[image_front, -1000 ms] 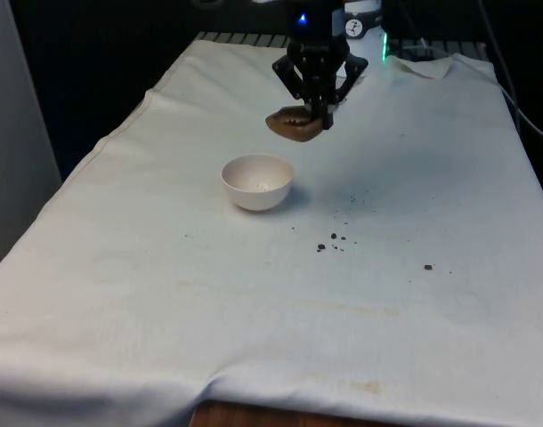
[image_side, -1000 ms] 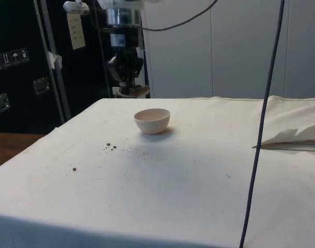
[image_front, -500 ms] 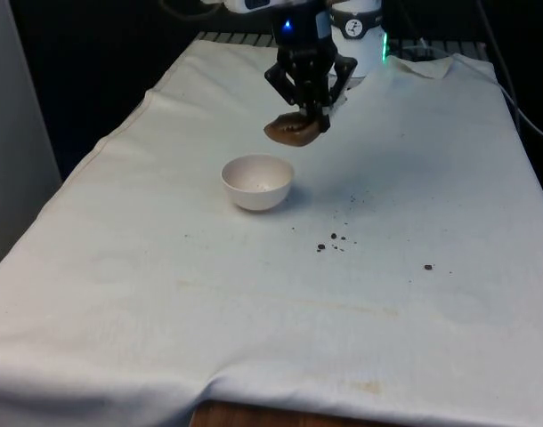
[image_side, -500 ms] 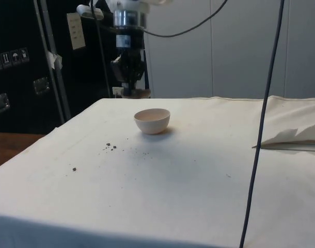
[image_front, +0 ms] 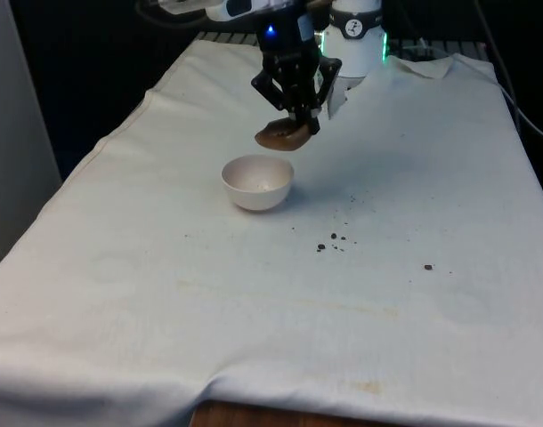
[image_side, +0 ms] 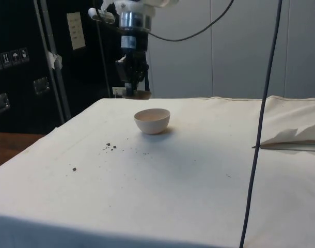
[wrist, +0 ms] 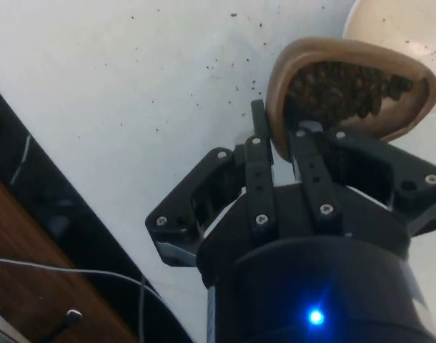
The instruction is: Pour the coffee beans from the cup into the bowl.
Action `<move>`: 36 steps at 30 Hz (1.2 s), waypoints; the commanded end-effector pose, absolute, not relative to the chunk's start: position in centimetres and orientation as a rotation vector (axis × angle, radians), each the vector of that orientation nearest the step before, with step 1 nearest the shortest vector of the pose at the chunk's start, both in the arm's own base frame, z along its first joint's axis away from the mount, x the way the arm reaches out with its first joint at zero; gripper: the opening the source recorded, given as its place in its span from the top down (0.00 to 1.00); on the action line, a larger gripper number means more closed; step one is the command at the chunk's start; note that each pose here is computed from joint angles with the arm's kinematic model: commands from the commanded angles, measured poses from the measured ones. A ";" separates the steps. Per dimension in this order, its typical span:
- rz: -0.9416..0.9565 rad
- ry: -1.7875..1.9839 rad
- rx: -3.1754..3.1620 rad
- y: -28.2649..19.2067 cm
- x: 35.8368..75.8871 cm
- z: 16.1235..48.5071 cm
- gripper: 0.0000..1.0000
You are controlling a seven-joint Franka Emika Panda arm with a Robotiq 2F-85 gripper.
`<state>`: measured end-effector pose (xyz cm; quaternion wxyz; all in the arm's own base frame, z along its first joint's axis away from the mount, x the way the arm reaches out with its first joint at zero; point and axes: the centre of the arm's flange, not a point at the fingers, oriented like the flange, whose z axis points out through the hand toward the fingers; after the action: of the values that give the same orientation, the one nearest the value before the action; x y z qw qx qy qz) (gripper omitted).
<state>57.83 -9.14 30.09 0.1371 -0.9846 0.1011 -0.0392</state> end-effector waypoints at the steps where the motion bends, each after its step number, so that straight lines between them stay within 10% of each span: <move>1: -0.114 0.286 -2.847 -9.3 57.8 29.9 1.00; 36: -0.173 0.085 -2.679 -14.7 55.7 25.9 1.00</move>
<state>55.67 -14.63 25.73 0.2214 -0.9727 0.0312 -0.0617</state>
